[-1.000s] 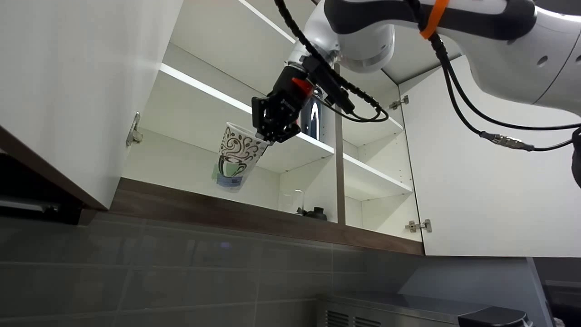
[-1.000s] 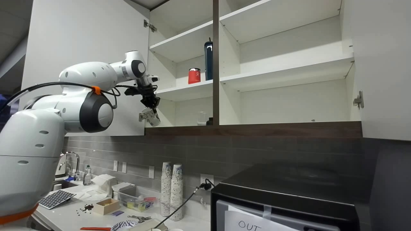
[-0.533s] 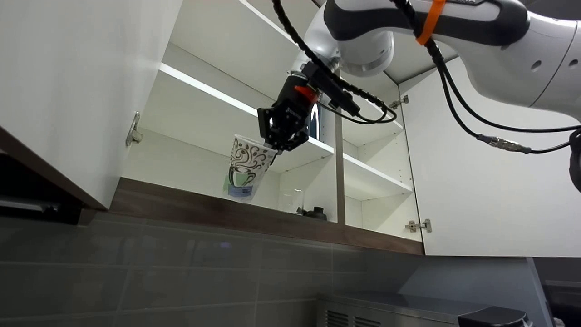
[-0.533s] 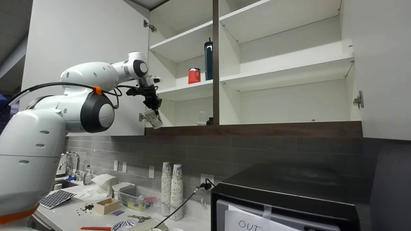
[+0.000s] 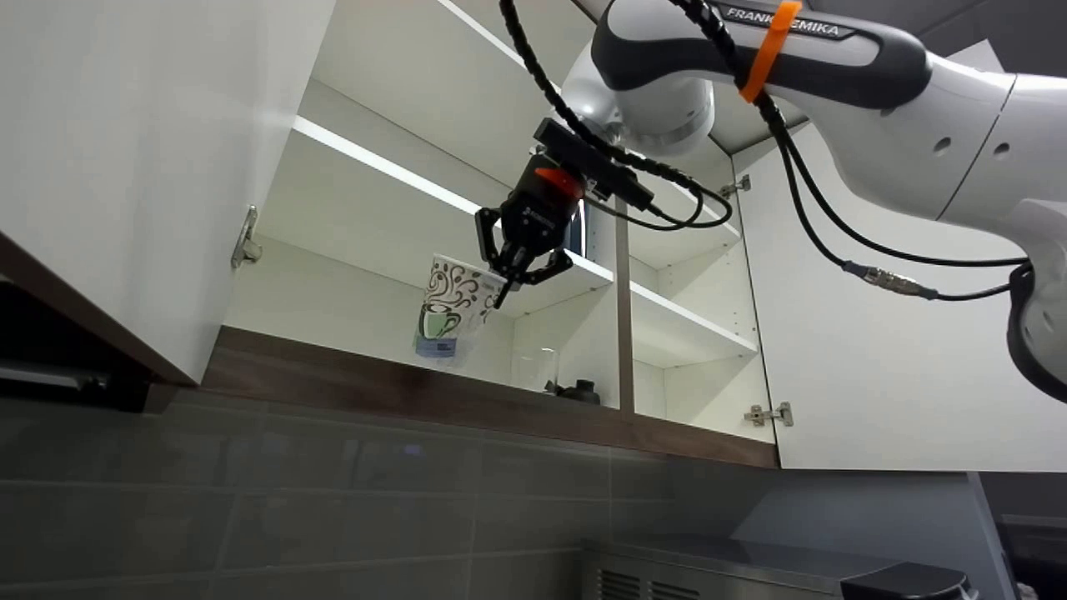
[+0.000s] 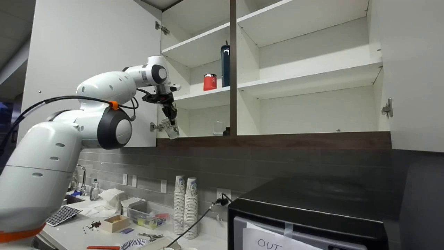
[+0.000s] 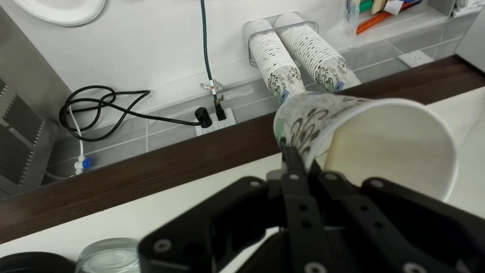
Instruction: Put two straws inside the coffee cup then put the cup inside the open upper cabinet.
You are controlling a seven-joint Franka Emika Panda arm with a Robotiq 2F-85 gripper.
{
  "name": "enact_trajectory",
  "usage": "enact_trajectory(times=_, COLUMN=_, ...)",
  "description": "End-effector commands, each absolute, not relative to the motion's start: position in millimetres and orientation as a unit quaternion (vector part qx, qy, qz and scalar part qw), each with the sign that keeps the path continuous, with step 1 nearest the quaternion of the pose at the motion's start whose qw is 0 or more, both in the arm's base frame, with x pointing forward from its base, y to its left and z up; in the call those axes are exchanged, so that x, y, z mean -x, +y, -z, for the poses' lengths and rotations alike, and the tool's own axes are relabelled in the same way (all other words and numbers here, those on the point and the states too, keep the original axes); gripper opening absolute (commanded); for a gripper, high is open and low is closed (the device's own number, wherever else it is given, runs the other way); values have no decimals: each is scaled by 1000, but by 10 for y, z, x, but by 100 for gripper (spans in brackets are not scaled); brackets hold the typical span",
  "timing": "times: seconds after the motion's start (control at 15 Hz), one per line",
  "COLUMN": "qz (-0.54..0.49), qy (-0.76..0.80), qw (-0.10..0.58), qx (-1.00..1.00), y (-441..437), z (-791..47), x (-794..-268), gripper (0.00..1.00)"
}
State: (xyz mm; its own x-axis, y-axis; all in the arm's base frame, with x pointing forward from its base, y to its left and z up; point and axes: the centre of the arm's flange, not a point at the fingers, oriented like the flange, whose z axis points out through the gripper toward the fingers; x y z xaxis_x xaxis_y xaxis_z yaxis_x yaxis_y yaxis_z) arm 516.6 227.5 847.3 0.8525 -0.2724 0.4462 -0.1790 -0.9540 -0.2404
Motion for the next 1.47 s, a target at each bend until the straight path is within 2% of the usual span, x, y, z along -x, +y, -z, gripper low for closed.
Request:
enact_trajectory(times=0.0, qz=247, qy=165, qw=129, qx=946, y=2437, z=-8740, x=-5369, gripper=1)
enact_trajectory(times=1.13, qz=275, qy=227, qw=167, qx=919, y=2669, z=-8766, x=-5702, gripper=1)
enact_trajectory(times=1.2, qz=280, qy=229, qw=166, qx=917, y=2659, z=-8762, x=-5732, gripper=12)
enact_trajectory(times=1.27, qz=283, qy=230, qw=165, qx=917, y=2652, z=-8750, x=-5766, gripper=29)
enact_trajectory(times=1.4, qz=284, qy=233, qw=156, qx=917, y=2642, z=-8699, x=-5837, gripper=42)
